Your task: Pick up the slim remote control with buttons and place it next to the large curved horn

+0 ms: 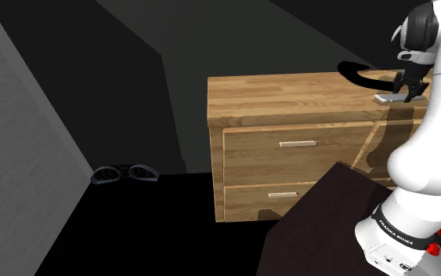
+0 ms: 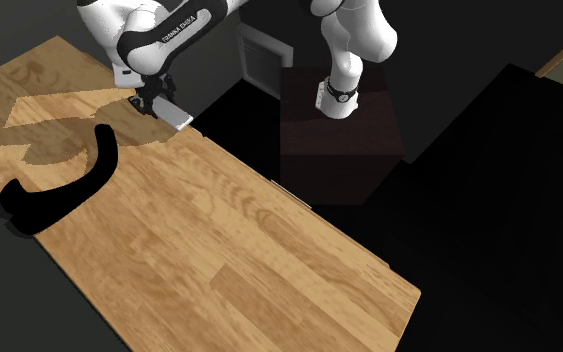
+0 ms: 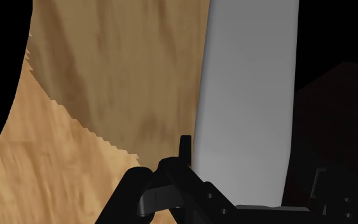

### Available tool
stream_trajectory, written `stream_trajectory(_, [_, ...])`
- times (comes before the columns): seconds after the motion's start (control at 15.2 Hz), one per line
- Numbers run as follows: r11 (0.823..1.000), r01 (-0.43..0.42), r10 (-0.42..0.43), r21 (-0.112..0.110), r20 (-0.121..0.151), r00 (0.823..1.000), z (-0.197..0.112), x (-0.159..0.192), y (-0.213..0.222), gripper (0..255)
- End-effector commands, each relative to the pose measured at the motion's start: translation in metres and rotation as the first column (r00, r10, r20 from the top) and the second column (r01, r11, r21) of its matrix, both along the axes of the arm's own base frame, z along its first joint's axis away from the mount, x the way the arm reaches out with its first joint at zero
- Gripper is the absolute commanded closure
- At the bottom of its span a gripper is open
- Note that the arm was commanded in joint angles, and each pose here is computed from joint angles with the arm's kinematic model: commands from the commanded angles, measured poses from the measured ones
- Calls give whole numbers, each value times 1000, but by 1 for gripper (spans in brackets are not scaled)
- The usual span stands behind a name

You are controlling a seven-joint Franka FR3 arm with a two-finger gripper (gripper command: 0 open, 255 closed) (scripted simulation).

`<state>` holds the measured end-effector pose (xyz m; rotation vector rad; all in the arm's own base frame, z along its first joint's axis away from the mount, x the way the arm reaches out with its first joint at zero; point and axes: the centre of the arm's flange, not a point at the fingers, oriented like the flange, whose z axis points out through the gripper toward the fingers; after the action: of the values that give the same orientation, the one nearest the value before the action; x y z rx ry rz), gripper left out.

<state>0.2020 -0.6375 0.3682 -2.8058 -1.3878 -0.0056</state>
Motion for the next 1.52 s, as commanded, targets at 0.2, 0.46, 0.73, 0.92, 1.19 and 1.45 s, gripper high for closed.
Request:
stream_trajectory(0.2, [1000,0,0,-1,0,1000,-28,0,-1,255])
stream_trajectory(0.46, [1000,0,0,-1,0,1000,-28,0,-1,255])
stream_trajectory(0.73, [1000,0,0,-1,0,1000,-28,0,-1,0])
stream_trajectory(0.92, [1000,0,0,-1,0,1000,-28,0,-1,0])
stream_trajectory(1.19, [1000,0,0,-1,0,1000,-1,0,-2,0])
stream_trajectory(1.45, [1000,0,0,-1,0,1000,22,0,-2,0])
